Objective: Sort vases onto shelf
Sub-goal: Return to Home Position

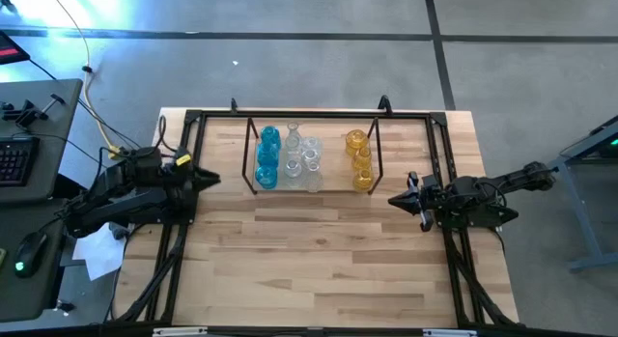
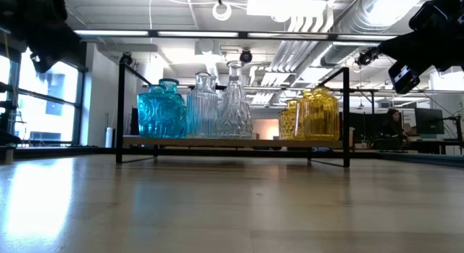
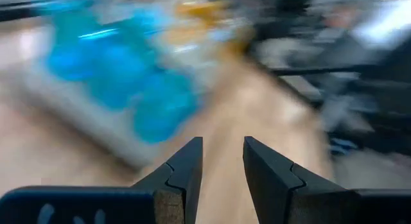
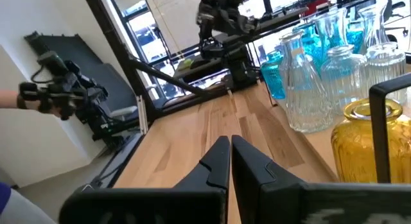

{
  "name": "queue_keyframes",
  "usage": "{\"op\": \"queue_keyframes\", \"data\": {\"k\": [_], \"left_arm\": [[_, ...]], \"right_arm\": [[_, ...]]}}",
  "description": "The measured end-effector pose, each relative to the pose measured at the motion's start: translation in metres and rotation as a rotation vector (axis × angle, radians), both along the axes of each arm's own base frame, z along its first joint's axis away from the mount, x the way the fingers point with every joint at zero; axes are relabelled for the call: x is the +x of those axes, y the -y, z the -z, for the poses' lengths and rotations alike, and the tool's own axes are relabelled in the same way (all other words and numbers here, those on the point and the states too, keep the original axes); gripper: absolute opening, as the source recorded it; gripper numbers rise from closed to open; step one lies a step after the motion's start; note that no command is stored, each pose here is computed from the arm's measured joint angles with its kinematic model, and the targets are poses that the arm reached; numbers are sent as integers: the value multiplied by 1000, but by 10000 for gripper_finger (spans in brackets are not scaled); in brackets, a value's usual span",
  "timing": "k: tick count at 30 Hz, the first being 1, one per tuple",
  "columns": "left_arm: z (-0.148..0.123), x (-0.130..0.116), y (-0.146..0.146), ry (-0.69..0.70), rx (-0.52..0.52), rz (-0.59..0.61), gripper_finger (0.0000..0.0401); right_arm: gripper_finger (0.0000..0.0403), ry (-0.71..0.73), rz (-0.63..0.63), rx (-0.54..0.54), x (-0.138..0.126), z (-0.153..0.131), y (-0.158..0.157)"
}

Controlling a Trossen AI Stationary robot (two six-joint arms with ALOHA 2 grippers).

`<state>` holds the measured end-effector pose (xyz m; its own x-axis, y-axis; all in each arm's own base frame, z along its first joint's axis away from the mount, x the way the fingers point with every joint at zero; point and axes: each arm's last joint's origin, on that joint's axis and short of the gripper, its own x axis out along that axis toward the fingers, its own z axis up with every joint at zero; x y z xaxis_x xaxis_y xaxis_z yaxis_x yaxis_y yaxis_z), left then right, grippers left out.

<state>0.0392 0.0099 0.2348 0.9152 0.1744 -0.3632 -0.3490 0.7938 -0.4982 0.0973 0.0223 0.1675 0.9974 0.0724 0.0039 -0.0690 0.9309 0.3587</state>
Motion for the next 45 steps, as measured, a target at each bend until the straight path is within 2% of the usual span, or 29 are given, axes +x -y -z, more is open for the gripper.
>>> {"op": "queue_keyframes", "data": {"k": [2, 4, 8, 12, 18, 23, 26, 36, 45], "left_arm": [[-2, 8, 1, 100, -4, 132, 101], [2, 18, -1, 182, 2, 190, 101], [12, 34, -10, 320, 92, 100, 101], [32, 44, -14, 341, 193, 106, 101], [64, 51, -19, 262, 162, -29, 102], [65, 55, -19, 257, 297, -148, 102], [68, 57, -20, 252, 360, -213, 102], [70, 61, -16, 236, 332, -159, 102], [69, 60, -15, 206, 365, -148, 102]], "right_arm": [[0, -8, -2, -2, 0, 1, 0], [0, -13, -2, 0, 1, 1, 0], [0, -18, -3, 39, 1, 1, 0], [0, -19, -4, 50, 1, 1, 0], [0, -22, -5, 74, 1, 1, 0], [0, -20, 3, 62, 1, 1, 0], [0, -9, 57, 14, 1, 1, 1], [0, 0, 300, -108, 0, -1, 8], [0, 5, 286, -48, 0, -1, 8]]}}
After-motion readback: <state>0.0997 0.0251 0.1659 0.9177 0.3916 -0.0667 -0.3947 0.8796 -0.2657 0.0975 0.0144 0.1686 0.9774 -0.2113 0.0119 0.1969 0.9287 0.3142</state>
